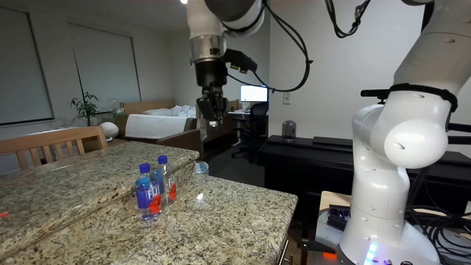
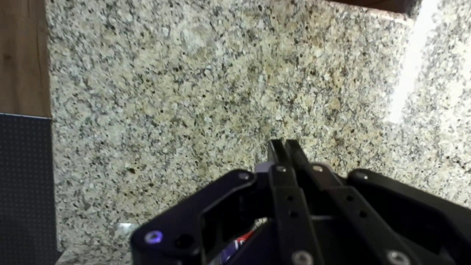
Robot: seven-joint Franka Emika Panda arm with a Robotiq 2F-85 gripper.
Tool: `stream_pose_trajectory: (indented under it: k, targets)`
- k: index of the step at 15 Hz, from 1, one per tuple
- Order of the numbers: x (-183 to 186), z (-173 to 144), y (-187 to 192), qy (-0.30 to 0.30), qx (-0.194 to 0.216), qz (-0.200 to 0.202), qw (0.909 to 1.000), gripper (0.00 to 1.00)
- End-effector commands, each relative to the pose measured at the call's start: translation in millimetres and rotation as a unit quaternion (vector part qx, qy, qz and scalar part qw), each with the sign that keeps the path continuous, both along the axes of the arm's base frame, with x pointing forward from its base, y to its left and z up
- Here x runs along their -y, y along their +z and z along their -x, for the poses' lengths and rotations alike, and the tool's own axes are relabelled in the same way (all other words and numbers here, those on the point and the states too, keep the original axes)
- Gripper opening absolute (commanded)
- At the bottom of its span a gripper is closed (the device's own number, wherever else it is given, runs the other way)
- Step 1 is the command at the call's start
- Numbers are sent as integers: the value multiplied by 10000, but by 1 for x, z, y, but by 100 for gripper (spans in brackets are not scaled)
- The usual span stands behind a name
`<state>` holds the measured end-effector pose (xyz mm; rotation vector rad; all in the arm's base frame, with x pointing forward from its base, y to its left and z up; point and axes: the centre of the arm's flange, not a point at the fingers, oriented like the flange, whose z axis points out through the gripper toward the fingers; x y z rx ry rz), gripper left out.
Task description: Move the bottles to the right
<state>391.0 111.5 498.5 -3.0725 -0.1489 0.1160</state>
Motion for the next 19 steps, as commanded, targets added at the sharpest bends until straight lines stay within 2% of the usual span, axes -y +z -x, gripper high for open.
stream_pose_trajectory:
  k: [1,2,3,7,13,14,17,19]
  targets:
    - [36,48,12,37,50,-74,10000,7]
    - [39,55,15,15,73,-109,9999,18]
    - [43,59,18,43,30,-170,9998,33]
    - [52,74,25,88,41,-260,9996,55]
    - [57,86,29,68,-144,-515,9985,95]
    - [51,75,30,-45,-67,-302,9995,77]
    - [52,77,32,-44,-90,-389,9992,94]
    - [52,77,32,-42,-91,-393,9992,95]
